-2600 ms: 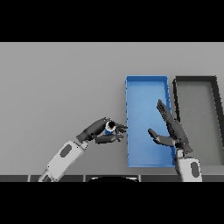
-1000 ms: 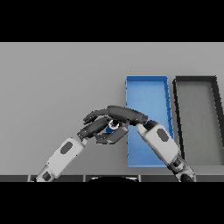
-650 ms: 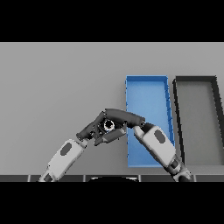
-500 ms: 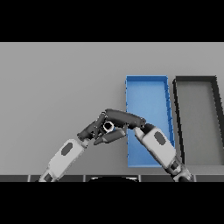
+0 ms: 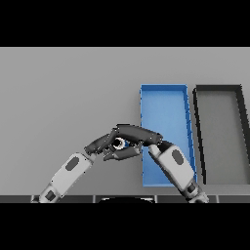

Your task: Pick up the blue pipe and place it into the blue bin.

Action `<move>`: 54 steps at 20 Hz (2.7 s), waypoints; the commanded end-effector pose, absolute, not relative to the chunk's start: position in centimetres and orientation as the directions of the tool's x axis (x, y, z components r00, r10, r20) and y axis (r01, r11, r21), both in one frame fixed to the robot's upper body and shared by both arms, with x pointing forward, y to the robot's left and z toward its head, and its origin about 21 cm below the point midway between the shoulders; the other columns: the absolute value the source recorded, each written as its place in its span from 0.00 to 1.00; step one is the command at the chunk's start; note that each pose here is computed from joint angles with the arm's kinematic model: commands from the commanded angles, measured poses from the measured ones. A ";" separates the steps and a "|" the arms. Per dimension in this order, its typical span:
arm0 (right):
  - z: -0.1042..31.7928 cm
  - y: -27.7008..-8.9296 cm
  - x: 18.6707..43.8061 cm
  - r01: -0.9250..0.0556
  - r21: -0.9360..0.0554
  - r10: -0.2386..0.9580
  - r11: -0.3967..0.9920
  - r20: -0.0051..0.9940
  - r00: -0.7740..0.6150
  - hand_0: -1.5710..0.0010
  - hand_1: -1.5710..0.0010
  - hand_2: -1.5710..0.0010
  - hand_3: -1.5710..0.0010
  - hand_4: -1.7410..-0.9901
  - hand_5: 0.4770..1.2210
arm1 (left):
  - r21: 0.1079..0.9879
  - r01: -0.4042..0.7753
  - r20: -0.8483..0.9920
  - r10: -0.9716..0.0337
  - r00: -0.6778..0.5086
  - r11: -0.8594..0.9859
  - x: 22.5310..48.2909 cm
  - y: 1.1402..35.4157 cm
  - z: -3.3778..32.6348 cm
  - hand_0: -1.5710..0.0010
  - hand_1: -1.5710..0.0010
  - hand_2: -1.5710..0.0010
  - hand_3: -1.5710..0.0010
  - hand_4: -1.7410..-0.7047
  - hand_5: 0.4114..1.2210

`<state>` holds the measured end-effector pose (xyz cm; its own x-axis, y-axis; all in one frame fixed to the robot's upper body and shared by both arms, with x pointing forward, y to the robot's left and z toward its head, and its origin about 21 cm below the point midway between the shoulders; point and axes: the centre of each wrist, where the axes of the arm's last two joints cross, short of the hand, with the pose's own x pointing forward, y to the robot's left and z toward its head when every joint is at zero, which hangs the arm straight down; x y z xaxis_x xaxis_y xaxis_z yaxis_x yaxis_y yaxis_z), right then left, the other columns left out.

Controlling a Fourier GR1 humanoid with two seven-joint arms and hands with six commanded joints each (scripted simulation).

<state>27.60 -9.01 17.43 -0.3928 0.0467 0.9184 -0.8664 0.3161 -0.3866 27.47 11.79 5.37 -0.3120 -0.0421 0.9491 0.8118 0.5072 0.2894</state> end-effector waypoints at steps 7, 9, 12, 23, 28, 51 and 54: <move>17.5 -8.5 27.6 -0.871 -0.357 0.027 0.337 0.928 -0.371 0.00 0.00 0.00 0.00 0.34 0.99 | 0.338 0.774 0.938 -0.127 -0.322 0.535 27.5 12.0 5.0 0.92 0.93 0.93 0.97 0.86 0.47; 17.4 -8.7 27.3 -0.867 -0.361 -0.006 0.344 0.922 -0.386 0.00 0.00 0.00 0.00 0.34 1.00 | 0.348 0.769 0.935 -0.138 -0.327 0.537 27.4 12.0 5.1 0.95 0.96 0.96 0.98 0.88 0.38; 17.5 -8.9 27.6 -0.858 -0.366 -0.008 0.360 0.918 -0.396 0.00 0.00 0.00 0.00 0.34 1.00 | 0.306 0.769 0.950 -0.131 -0.283 0.562 27.6 12.6 4.8 0.97 0.98 0.98 0.99 0.87 0.28; 21.7 -8.9 28.9 -0.938 -0.070 -0.181 0.339 0.974 -0.138 0.00 0.00 0.00 0.00 0.33 1.00 | 0.279 0.768 0.959 -0.201 -0.198 0.577 27.0 12.8 4.7 1.00 1.00 1.00 1.00 0.84 0.14; 28.2 -9.9 29.6 -0.915 -0.156 -0.235 0.372 0.938 -0.255 0.00 0.00 0.00 0.00 0.33 1.00 | 0.283 0.769 0.958 -0.202 -0.202 0.574 26.7 12.9 4.7 1.00 1.00 1.00 1.00 0.85 0.10; 16.8 -25.1 38.3 -0.272 0.033 0.023 0.962 0.980 0.199 0.00 0.00 0.00 0.00 0.32 1.00 | 0.320 0.741 0.945 -0.256 -0.204 0.591 26.5 14.2 5.0 1.00 1.00 1.00 1.00 0.88 0.07; 14.3 -25.9 37.5 -0.228 0.005 0.064 0.974 0.954 0.293 0.00 0.00 0.00 0.31 0.21 1.00 | 0.313 0.743 0.948 -0.243 -0.205 0.592 26.2 14.2 5.1 1.00 1.00 1.00 1.00 0.88 0.07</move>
<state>37.52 -25.88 14.23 0.2946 0.0631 0.9535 -0.2278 0.9737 0.0059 26.19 14.17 5.05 -0.2049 -0.2438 0.9479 0.7429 0.5918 0.3128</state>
